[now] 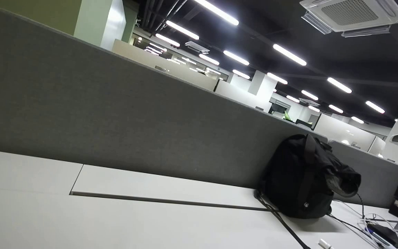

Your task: Open the slider on the top of the cup

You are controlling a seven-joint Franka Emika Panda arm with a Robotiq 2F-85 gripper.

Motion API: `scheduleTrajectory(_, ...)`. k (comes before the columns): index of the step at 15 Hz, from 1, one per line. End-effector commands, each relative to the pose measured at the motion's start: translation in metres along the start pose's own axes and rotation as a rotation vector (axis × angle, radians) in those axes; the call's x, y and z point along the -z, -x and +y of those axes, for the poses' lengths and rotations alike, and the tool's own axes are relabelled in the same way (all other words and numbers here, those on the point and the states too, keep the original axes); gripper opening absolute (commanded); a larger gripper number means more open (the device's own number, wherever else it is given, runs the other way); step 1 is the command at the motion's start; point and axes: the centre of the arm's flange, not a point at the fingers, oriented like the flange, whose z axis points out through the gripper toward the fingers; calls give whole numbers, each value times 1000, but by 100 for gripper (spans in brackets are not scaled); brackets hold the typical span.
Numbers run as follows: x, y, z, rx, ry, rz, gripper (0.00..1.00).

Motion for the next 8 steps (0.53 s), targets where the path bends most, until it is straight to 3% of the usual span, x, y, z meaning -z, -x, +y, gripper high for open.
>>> scheduleTrajectory(1, 26, 12, 6, -11, 6, -3, 61)
scheduleTrajectory(7, 34, 17, 7, -35, 5, -16, 98)
scheduleTrajectory(8, 24, 16, 9, -23, -2, 1, 82)
